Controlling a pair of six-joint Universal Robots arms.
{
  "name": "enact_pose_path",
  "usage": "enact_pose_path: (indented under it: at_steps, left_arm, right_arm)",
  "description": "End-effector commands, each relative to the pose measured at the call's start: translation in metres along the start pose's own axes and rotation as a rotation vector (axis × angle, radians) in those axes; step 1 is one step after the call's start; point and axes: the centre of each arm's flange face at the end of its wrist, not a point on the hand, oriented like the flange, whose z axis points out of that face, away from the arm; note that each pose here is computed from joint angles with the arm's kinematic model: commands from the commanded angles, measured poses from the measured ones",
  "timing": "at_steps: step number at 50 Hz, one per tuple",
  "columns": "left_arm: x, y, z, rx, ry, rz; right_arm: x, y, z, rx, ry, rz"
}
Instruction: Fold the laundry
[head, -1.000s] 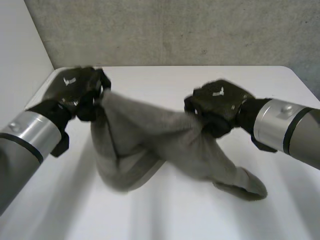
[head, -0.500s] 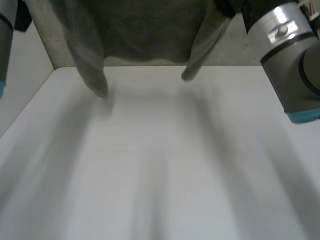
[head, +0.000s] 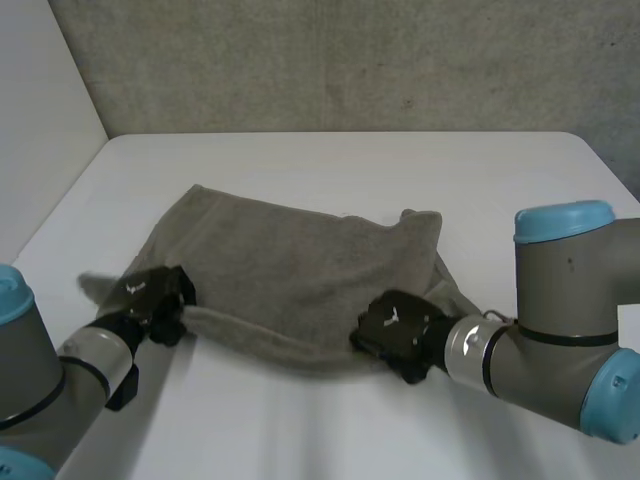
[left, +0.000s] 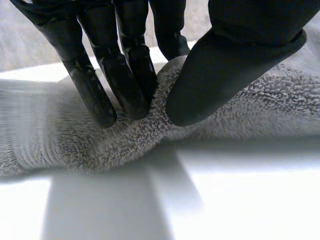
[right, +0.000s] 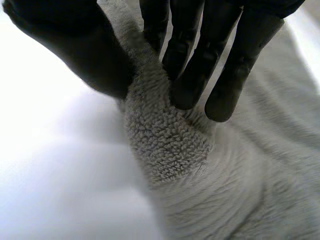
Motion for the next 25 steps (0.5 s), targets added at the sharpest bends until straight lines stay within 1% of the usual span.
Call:
enact_pose_path:
  at_steps: [1, 2, 4, 5, 6, 7, 9, 10, 14, 18, 20, 24, 25]
  left_arm:
    - [0.001, -0.010, -0.017, 0.003, 0.007, 0.093]
    - [0.001, -0.010, -0.017, 0.003, 0.007, 0.093]
    - [-0.001, -0.016, -0.021, 0.025, -0.003, 0.147]
    - [-0.001, -0.016, -0.021, 0.025, -0.003, 0.147]
    - [-0.001, -0.019, -0.023, 0.038, -0.008, 0.169]
    - [-0.001, -0.024, -0.026, 0.059, -0.011, 0.191]
    - [-0.001, -0.029, -0.028, 0.082, -0.015, 0.210]
    - [-0.001, -0.029, -0.028, 0.082, -0.015, 0.210]
    - [-0.001, -0.041, -0.029, 0.132, -0.019, 0.233]
    - [-0.002, -0.055, -0.026, 0.177, -0.027, 0.239]
    - [-0.005, -0.060, -0.024, 0.189, -0.035, 0.239]
    - [-0.012, -0.067, -0.019, 0.203, -0.059, 0.236]
    - [-0.016, -0.070, -0.016, 0.207, -0.071, 0.232]
  right_arm:
    - [0.011, -0.022, -0.026, 0.041, 0.053, 0.025]
    - [0.011, -0.022, -0.026, 0.041, 0.053, 0.025]
    - [0.019, -0.035, -0.036, 0.095, 0.104, 0.072]
    - [0.019, -0.035, -0.036, 0.096, 0.105, 0.073]
    - [0.025, -0.042, -0.041, 0.132, 0.137, 0.095]
    - [0.025, -0.042, -0.041, 0.133, 0.138, 0.095]
    - [0.034, -0.054, -0.049, 0.204, 0.193, 0.141]
    - [0.034, -0.054, -0.049, 0.204, 0.194, 0.141]
    - [0.050, -0.059, -0.054, 0.259, 0.254, 0.218]
    - [0.070, -0.058, -0.054, 0.264, 0.301, 0.248]
    - [0.072, -0.058, -0.052, 0.259, 0.303, 0.250]
    - [0.076, -0.049, -0.044, 0.195, 0.311, 0.279]
    - [0.078, -0.045, -0.042, 0.145, 0.322, 0.297]
